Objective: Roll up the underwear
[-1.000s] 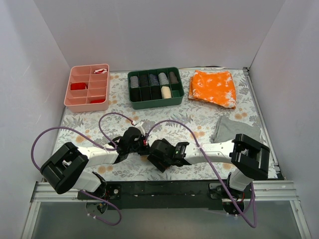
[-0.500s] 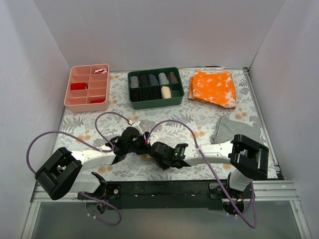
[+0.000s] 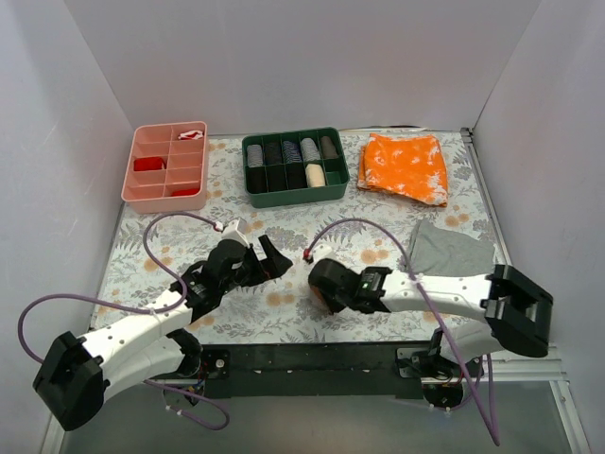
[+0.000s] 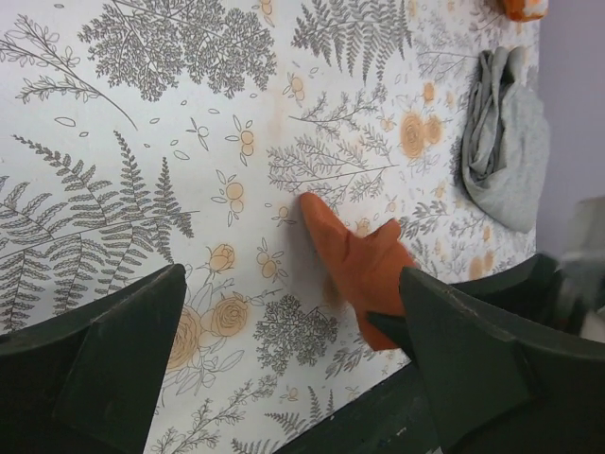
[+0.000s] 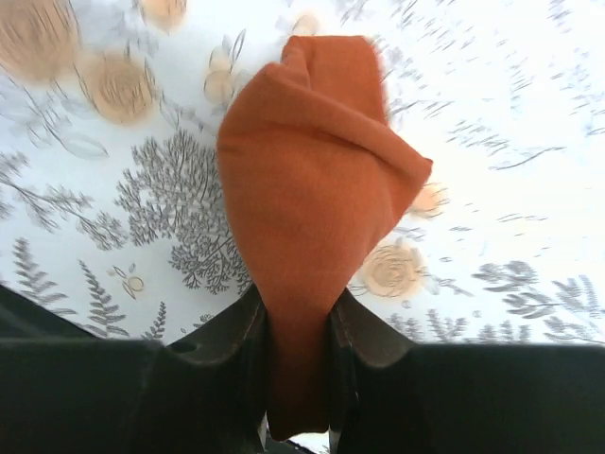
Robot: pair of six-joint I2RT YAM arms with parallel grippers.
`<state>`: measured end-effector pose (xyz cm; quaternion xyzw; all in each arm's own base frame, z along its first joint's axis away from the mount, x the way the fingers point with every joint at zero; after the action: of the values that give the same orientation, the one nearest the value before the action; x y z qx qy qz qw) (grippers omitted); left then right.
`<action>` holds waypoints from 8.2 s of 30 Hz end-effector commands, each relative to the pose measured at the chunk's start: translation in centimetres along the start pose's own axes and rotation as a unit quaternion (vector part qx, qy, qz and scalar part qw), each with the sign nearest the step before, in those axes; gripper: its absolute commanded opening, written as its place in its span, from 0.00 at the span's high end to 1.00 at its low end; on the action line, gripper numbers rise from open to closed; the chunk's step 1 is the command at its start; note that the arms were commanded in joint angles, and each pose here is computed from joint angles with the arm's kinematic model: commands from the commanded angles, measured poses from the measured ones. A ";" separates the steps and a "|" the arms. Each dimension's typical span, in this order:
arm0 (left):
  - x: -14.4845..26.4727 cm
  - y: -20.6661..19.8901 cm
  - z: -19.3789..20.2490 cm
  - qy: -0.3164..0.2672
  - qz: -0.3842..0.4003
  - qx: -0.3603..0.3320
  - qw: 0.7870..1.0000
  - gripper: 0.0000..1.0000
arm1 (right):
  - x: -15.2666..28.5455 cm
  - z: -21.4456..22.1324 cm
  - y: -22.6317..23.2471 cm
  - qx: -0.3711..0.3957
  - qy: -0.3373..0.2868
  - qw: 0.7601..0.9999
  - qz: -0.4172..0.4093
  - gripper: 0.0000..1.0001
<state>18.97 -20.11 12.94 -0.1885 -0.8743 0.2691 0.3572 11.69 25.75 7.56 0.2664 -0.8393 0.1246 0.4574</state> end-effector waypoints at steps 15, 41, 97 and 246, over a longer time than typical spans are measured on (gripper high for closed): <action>3.1 -1.7 -2.0 -0.005 0.008 -0.007 1.000 0.02 | 9.2 -13.8 -9.6 -0.139 -0.130 0.982 -0.005 0.99; -0.7 -3.3 -8.4 0.044 -0.033 -0.053 0.997 0.02 | 1.6 -28.3 -21.1 -0.164 -0.049 0.978 0.115 0.99; -2.5 -1.4 -10.4 0.061 -0.034 -0.030 0.997 0.02 | -6.8 -20.5 -19.3 -0.061 0.080 0.990 0.096 0.99; -3.1 -0.8 -8.5 0.114 -0.024 -0.032 0.993 0.02 | -5.9 -21.3 -18.1 -0.241 0.031 0.965 0.101 0.99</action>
<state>27.10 -19.74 16.85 -0.2074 -0.8403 0.2106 0.4545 40.30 23.00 15.70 0.0741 -0.8650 -0.0333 0.4951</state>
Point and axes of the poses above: each gripper's point midway between its finger pads, its own x axis back along the fingers, its own y axis along the line the jaws close on, z = x × y, the point moved 4 cm from there along x, back along the fingers, and after that the axes turned 5 degrees about -x, right-handed, at the moved point
